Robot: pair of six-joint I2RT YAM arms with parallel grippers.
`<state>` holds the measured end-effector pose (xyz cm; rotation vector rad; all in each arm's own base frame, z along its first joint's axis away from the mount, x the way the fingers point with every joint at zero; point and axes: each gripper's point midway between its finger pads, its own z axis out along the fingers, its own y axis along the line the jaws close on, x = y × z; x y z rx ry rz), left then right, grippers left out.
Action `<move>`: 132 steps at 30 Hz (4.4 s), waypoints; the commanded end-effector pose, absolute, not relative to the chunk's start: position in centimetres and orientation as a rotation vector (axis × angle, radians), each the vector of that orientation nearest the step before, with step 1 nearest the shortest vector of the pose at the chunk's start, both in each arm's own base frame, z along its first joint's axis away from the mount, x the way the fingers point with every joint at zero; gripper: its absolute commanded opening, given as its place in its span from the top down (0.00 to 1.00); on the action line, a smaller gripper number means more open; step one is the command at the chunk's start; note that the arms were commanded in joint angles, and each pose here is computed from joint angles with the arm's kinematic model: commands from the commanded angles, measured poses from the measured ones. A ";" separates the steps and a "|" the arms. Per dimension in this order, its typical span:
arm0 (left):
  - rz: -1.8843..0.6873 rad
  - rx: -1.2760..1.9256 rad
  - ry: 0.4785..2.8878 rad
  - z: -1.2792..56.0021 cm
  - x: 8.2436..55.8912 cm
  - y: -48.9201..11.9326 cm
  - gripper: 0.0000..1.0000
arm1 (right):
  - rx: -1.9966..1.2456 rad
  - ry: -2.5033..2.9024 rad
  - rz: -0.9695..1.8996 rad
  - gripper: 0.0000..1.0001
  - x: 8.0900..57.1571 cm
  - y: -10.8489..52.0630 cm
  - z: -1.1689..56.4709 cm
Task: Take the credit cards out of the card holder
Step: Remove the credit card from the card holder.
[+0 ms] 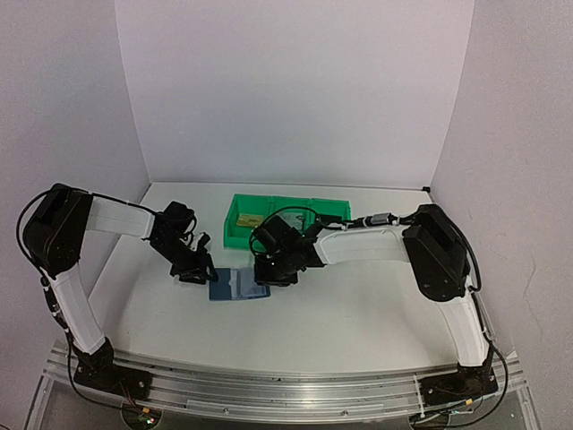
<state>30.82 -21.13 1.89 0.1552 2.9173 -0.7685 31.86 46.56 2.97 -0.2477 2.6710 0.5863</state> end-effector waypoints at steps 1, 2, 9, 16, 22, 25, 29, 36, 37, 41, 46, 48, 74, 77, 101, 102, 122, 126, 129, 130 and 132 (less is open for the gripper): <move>-0.786 0.103 2.973 0.0 30.0 -21.2 0.62 | -0.273 2.547 0.548 0.57 33.1 47.2 7.8; -0.788 0.102 2.976 -0.2 30.0 -21.2 0.63 | -0.290 2.551 0.549 0.55 32.8 47.4 7.5; -0.817 0.102 2.967 0.1 30.3 -21.6 0.73 | -0.339 2.624 0.594 0.63 31.9 49.0 4.2; -0.828 0.094 2.968 0.1 30.5 -21.8 0.88 | -0.359 2.676 0.578 0.62 31.5 49.1 1.4; -0.833 0.097 2.970 -0.1 30.5 -21.9 0.95 | -0.385 2.738 0.618 0.60 30.0 49.1 -0.6; -0.837 0.099 2.969 -0.1 30.6 -21.9 0.96 | -0.430 2.723 0.777 0.60 29.3 51.2 0.4; -0.839 0.096 2.966 -0.2 30.7 -22.0 0.97 | -0.464 2.701 0.955 0.59 28.5 53.3 1.5; -0.812 0.111 2.958 0.0 30.8 -21.8 1.00 | -0.366 2.614 0.795 0.59 30.6 51.1 3.9; -0.812 0.109 2.959 -0.1 30.8 -21.7 1.00 | -0.349 2.586 0.746 0.59 31.2 50.5 4.9; -0.804 0.103 2.964 -0.3 30.7 -21.6 1.00 | -0.318 2.535 0.558 0.56 32.9 48.1 7.2; -0.800 0.101 2.966 -0.3 30.7 -21.6 1.00 | -0.291 2.549 0.521 0.52 33.0 47.5 6.7; -0.795 0.103 2.967 -0.3 30.7 -21.5 1.00 | -0.284 2.585 0.521 0.52 32.5 47.5 5.3; -0.790 0.107 2.958 0.0 31.1 -21.6 1.00 | -0.351 2.721 0.626 0.52 30.0 48.9 1.2; -0.789 0.107 2.958 0.0 31.1 -21.6 1.00 | -0.380 2.683 0.683 0.53 30.0 50.3 2.7; -0.873 0.180 2.879 2.9 32.1 -21.9 0.87 | -0.568 2.558 0.916 0.49 29.6 56.2 4.6; -0.879 0.179 2.873 3.2 32.3 -21.8 0.85 | -0.571 2.559 0.923 0.49 29.5 56.3 4.5; -1.003 0.339 2.675 12.9 34.8 -23.8 0.57 | -0.245 2.535 0.719 0.61 32.3 48.2 8.9; -1.093 0.420 2.722 12.1 32.3 -27.5 0.56 | -0.169 2.617 0.660 0.67 32.1 45.7 6.3; -1.193 0.399 2.748 10.9 31.4 -28.8 0.61 | -0.138 2.640 0.633 0.70 32.9 45.4 4.7; -1.203 0.377 2.767 10.2 31.3 -28.9 0.62 | -0.130 2.646 0.634 0.71 33.1 45.5 4.4; -1.214 0.356 2.792 9.1 31.3 -29.0 0.65 | -0.103 2.668 0.618 0.71 33.3 45.2 3.3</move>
